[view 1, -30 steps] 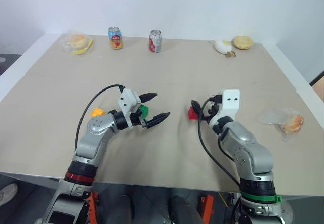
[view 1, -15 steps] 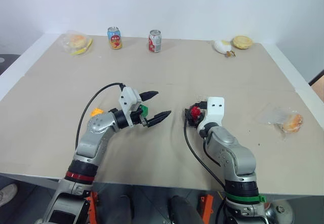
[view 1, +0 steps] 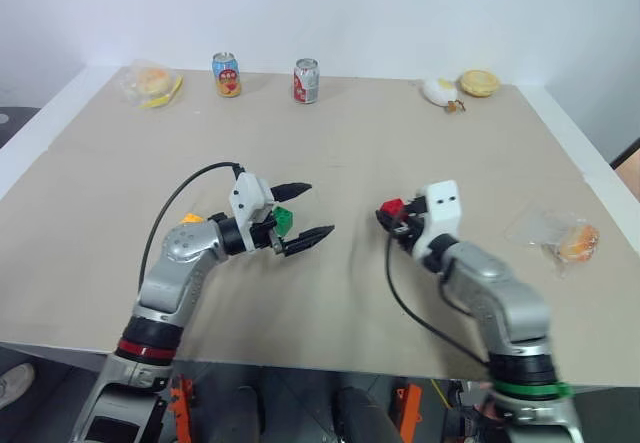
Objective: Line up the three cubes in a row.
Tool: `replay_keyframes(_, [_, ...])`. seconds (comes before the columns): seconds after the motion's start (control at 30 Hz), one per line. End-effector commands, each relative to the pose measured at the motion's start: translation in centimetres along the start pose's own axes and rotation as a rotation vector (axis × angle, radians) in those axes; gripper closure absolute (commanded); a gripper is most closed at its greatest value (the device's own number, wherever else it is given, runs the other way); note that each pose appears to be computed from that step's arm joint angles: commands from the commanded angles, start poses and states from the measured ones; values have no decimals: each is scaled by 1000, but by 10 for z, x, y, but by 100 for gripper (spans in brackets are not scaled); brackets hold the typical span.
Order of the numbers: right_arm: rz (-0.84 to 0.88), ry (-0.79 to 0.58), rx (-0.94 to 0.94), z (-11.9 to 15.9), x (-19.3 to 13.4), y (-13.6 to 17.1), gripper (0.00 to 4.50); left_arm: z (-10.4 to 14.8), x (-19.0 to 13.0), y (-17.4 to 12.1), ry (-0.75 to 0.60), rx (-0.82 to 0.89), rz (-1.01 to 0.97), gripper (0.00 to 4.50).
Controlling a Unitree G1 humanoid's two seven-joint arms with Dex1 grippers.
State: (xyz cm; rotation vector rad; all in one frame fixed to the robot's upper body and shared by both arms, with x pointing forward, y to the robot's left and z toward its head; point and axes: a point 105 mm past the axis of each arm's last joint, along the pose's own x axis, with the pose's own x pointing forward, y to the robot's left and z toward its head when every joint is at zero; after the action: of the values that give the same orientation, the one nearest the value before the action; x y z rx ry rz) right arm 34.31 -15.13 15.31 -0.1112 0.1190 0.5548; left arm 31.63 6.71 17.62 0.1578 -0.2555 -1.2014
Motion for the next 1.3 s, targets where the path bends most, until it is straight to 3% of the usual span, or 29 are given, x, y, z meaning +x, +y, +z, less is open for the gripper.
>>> replay_keyframes(0.03, [518,-2,-156,12,-25,42,322,5,-15,-16,19,23,-123,0])
replay_keyframes(0.27, [899,145,-346,-12,-35,57,322,-4,-43,-31,121,37,-267,0])
replay_keyframes(0.53, [948,146,-436,-27,-14,56,322,-5,-49,-38,147,26,-280,0])
replay_keyframes(0.83, [968,180,-468,-42,-12,53,322,-5,-50,-37,146,21,-242,0])
replay_keyframes(0.97, [970,163,-476,-37,-12,54,133,-6,-51,-31,136,0,-179,0])
replay_keyframes(1.03, [965,155,-483,-34,-13,53,115,-6,-51,-25,131,2,-131,0])
replay_keyframes(1.07, [961,145,-480,-30,-14,53,55,-6,-50,-21,127,4,-95,0])
replay_keyframes(1.13, [957,113,-468,-19,-16,53,2,-4,-47,-10,109,2,3,0])
replay_keyframes(1.3, [931,-22,-365,24,-24,61,2,1,-39,14,72,18,282,0])
